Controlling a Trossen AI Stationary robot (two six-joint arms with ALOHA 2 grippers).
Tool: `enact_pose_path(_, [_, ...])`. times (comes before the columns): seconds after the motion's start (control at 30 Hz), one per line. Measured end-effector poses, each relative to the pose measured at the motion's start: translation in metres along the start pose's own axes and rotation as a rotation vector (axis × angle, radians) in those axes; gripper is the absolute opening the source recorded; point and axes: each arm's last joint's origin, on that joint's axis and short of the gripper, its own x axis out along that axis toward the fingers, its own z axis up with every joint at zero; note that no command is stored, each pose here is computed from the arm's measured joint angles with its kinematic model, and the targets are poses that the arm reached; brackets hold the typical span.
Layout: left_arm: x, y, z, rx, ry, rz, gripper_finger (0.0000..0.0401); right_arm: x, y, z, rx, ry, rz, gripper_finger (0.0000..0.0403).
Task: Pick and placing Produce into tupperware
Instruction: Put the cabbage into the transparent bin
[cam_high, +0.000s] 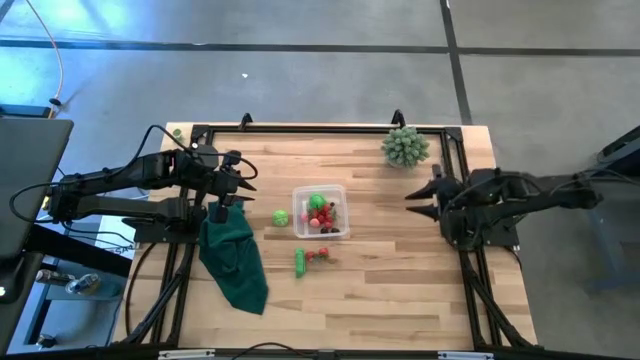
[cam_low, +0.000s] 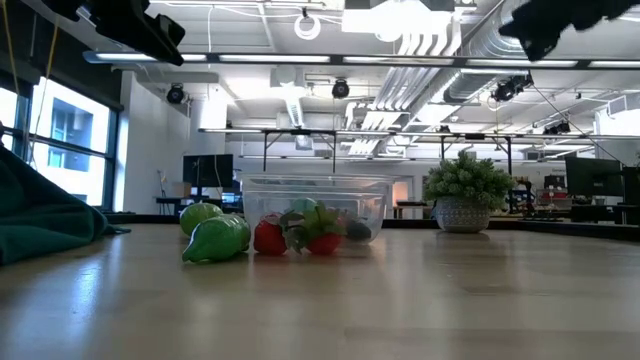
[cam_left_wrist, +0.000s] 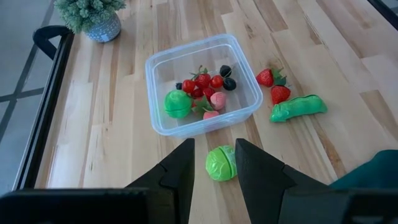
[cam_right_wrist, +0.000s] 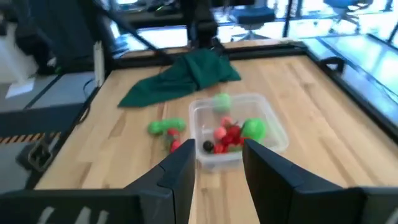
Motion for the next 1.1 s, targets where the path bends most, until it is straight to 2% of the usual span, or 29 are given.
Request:
enact_pose_path(0.17, [0.000,0.000,0.000,0.000,0.001,0.000,0.0106,0.008,-0.002,-0.038,-0.050,0.040,0.035,0.0123])
enact_pose_path(0.27, [0.000,0.000,0.000,0.000,0.000,0.000,0.0106,0.009,-0.004,-0.046,-0.077,0.040,0.015,0.0123])
enact_pose_path(0.7, [0.000,0.000,0.000,0.000,0.000,0.000,0.0106,0.005,-0.010,-0.048,-0.095,0.034,-0.171,0.0123])
enact_pose_path(1.1, [0.000,0.000,0.000,0.000,0.001,0.000,0.0106,0.004,-0.010,-0.049,-0.090,0.043,-0.186,0.0123])
